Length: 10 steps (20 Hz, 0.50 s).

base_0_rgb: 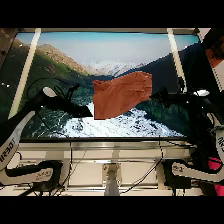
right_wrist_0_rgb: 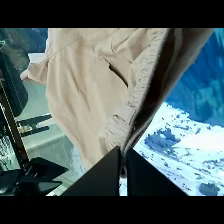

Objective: Fold the clothes and pants, and hang the long-sleeved shirts on hangers.

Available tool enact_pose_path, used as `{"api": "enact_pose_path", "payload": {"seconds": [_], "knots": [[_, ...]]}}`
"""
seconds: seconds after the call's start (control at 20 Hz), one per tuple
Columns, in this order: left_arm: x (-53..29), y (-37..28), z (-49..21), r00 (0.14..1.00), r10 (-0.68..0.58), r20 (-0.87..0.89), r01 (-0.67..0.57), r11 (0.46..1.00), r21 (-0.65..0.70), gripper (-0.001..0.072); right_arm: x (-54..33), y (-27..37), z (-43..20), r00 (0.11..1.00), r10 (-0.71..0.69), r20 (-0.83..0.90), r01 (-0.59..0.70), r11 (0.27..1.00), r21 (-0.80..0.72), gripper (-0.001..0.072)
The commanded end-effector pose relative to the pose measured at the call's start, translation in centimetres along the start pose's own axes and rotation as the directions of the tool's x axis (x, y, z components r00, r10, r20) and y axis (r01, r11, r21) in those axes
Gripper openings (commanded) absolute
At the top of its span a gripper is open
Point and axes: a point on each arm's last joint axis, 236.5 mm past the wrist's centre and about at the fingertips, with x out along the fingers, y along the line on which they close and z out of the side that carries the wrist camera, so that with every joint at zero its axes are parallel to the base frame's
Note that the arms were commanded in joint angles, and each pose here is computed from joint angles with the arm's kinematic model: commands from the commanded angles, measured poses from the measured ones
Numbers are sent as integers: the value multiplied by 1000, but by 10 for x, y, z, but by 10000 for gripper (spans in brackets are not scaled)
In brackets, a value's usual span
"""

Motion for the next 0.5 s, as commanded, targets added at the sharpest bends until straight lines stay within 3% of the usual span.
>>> {"api": "enact_pose_path", "payload": {"seconds": [0.0,0.45], "knots": [[16,-4,8,996,-69,65,75,993,-92,482,0,0,-1,1000,0,-6,0,1000,-4,18],[49,10,32,985,-104,139,136,960,-246,471,0,1,-2,1000,2,-8,-2,1000,-3,19]]}}
